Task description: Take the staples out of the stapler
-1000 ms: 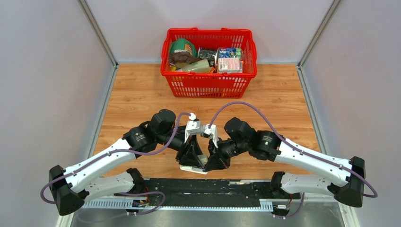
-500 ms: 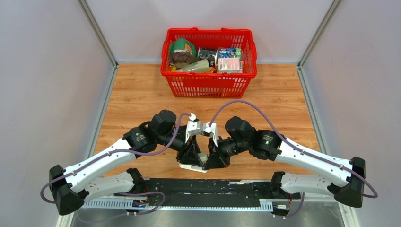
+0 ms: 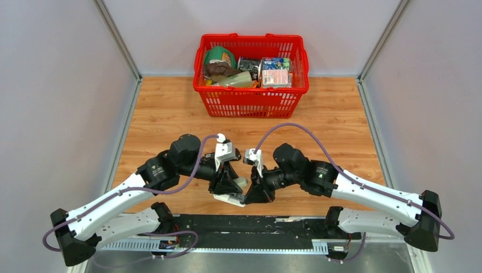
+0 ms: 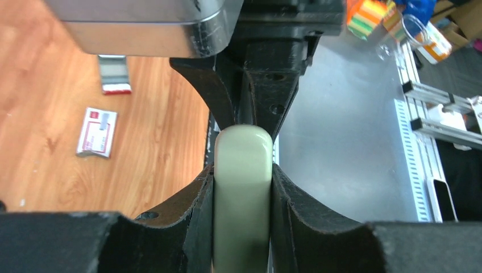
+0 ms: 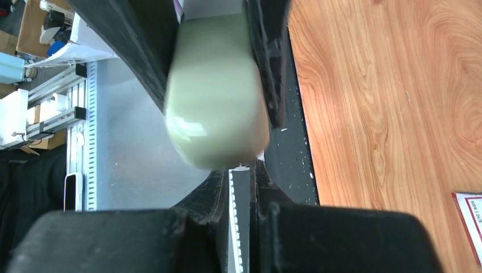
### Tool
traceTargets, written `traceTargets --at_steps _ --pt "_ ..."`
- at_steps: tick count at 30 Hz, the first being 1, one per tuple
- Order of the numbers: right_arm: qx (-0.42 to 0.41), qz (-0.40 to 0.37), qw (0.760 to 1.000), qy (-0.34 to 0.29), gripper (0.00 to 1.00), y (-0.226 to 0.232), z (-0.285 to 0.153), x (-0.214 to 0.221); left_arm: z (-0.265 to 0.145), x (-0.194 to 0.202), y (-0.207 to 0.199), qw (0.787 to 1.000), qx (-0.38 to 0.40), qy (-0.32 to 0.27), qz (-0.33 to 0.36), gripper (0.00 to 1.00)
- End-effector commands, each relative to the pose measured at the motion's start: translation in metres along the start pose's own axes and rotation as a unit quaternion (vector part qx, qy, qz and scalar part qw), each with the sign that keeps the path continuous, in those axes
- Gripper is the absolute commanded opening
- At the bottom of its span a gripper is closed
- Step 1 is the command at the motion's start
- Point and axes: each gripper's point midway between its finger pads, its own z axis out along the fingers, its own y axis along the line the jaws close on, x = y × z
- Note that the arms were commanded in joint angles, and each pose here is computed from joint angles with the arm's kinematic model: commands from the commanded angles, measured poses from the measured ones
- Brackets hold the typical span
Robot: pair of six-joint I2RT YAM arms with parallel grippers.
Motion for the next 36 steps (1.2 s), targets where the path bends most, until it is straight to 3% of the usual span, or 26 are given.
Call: traceTargets --at_steps 1,5,10,15,18,21,26,28,30,34,36 --pt "-0.014 0.01 0.999 -0.047 0.0 0.003 0.0 -0.005 -0.014 -0.037 -0.006 0.995 -0.027 -0.085 0.044 0.0" --pt "-0.029 0.01 0.995 -0.095 0.0 0.008 0.003 -0.013 -0.017 -0.048 -0.003 0.989 -0.045 -0.138 0.038 0.0" --pt "-0.014 0.011 0.994 -0.109 0.01 0.006 0.006 -0.014 -0.022 -0.057 0.008 0.979 -0.079 -0.186 0.03 0.0" --pt "0.028 0.004 0.993 -0.115 0.15 -0.003 -0.003 -0.021 -0.027 -0.061 0.018 0.974 -0.112 -0.197 0.023 0.0" --pt "0.067 -0.005 0.99 -0.124 0.32 -0.012 -0.013 -0.026 -0.026 -0.059 0.023 0.974 -0.123 -0.191 0.019 0.0" --pt "0.105 -0.012 0.985 -0.134 0.42 -0.02 -0.025 -0.031 -0.023 -0.056 0.026 0.975 -0.124 -0.183 0.015 0.0" --pt "0.17 -0.027 0.974 -0.149 0.48 -0.033 -0.047 -0.04 -0.021 -0.052 0.03 0.976 -0.13 -0.172 0.012 0.0" --pt "0.2 -0.033 0.966 -0.16 0.48 -0.039 -0.057 -0.048 -0.021 -0.052 0.031 0.976 -0.133 -0.17 0.01 0.0" --pt "0.218 -0.035 0.96 -0.174 0.41 -0.042 -0.063 -0.056 -0.022 -0.052 0.034 0.975 -0.141 -0.173 0.007 0.0" --pt "0.229 -0.04 0.954 -0.191 0.1 -0.047 -0.06 -0.068 -0.024 -0.053 0.041 0.971 -0.161 -0.179 -0.008 0.0" --pt "0.228 -0.038 0.954 -0.189 0.0 -0.051 -0.053 -0.069 -0.024 -0.052 0.048 0.967 -0.177 -0.179 -0.02 0.0"
